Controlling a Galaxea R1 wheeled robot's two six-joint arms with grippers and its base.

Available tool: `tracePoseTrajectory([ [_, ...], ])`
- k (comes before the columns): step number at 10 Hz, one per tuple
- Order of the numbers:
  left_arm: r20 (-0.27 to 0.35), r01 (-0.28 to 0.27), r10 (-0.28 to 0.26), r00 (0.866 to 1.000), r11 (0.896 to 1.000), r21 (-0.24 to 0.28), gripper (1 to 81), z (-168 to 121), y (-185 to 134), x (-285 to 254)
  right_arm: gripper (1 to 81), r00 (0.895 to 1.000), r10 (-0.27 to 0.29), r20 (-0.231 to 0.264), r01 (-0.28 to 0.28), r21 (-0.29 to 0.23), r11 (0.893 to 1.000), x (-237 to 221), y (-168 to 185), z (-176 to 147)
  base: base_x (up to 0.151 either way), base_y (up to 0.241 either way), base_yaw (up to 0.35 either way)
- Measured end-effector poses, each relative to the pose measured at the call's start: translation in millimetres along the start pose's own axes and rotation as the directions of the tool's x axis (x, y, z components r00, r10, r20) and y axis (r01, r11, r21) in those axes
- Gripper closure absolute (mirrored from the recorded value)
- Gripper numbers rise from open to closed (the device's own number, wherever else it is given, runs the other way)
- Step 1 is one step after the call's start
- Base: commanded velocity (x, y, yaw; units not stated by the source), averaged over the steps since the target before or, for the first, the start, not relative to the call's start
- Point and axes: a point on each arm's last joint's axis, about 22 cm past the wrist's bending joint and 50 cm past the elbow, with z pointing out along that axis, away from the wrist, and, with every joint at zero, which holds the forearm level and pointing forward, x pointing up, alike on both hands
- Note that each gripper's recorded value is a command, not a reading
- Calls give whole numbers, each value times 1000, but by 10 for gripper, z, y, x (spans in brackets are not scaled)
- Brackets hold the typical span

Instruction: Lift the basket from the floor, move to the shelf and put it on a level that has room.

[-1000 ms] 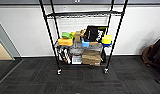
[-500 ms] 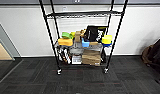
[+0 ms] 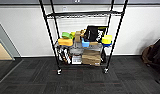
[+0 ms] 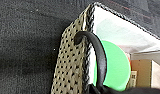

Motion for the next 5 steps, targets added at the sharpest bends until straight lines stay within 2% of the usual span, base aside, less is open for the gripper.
tracePoseTrajectory([
  [5,15,-1,2,1000,999,-44,811,-60,125,-109,811,1000,12,17,-13,13,1000,-36,-26,-68,0,0,0],
])
